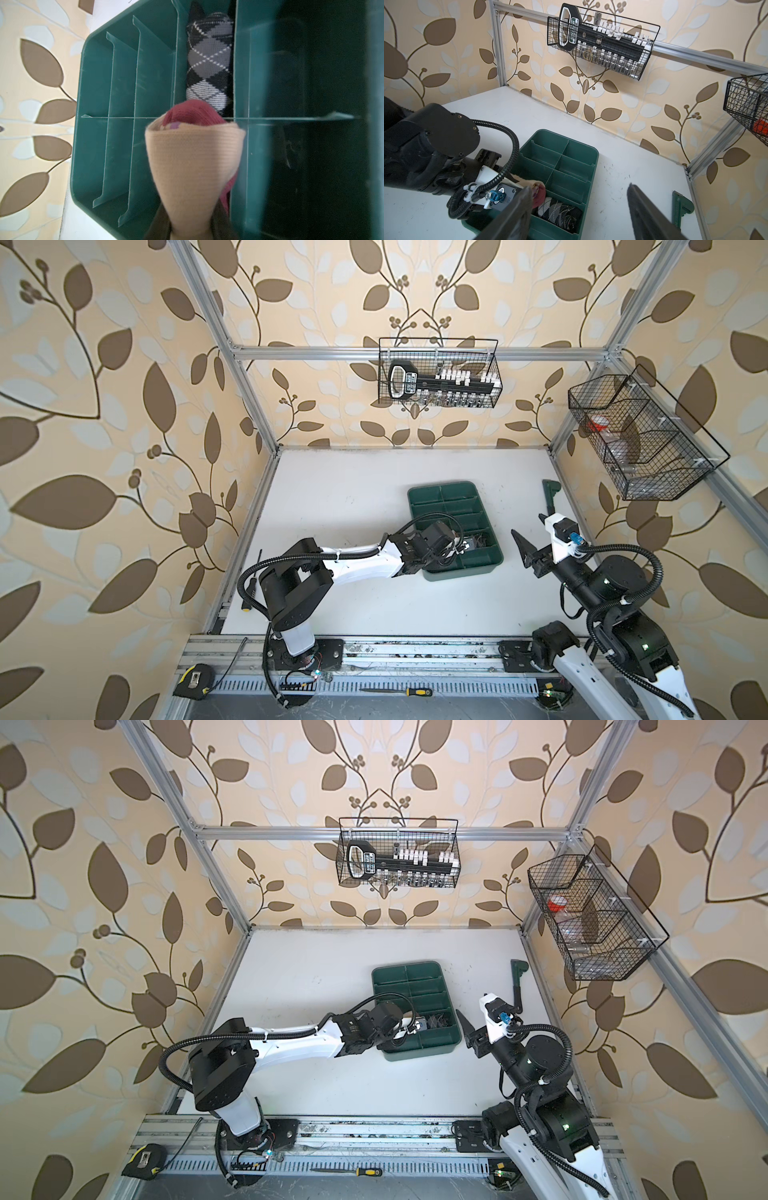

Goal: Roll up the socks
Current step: 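Lower the cream roll into the compartment beside the argyle sock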

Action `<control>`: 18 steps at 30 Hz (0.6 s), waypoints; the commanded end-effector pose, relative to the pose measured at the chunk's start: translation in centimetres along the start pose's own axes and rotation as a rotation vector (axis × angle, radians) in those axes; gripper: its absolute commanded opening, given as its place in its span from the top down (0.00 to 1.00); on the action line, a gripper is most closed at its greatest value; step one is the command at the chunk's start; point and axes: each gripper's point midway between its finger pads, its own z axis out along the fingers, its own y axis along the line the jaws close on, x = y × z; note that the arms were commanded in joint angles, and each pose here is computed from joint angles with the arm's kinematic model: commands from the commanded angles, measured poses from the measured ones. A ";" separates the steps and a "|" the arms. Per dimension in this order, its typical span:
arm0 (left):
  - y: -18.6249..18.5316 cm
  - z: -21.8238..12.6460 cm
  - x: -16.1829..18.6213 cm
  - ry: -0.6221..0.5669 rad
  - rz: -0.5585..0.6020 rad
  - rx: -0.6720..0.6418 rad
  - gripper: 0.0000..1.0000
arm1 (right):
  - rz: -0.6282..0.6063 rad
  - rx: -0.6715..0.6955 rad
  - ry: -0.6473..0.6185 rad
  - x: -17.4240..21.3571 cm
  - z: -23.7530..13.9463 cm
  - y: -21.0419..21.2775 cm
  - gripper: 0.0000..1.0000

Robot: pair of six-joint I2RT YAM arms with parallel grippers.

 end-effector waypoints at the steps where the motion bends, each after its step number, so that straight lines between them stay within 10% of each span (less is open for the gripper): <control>1: -1.2 -1.1 0.5 0.006 -0.008 0.064 1.00 | 0.013 0.001 0.010 0.5 0.0 0.0 0.28; 18: -3.0 2.3 3.1 0.118 -0.131 0.327 1.00 | 0.002 0.036 0.009 1.0 -1.0 -0.4 0.27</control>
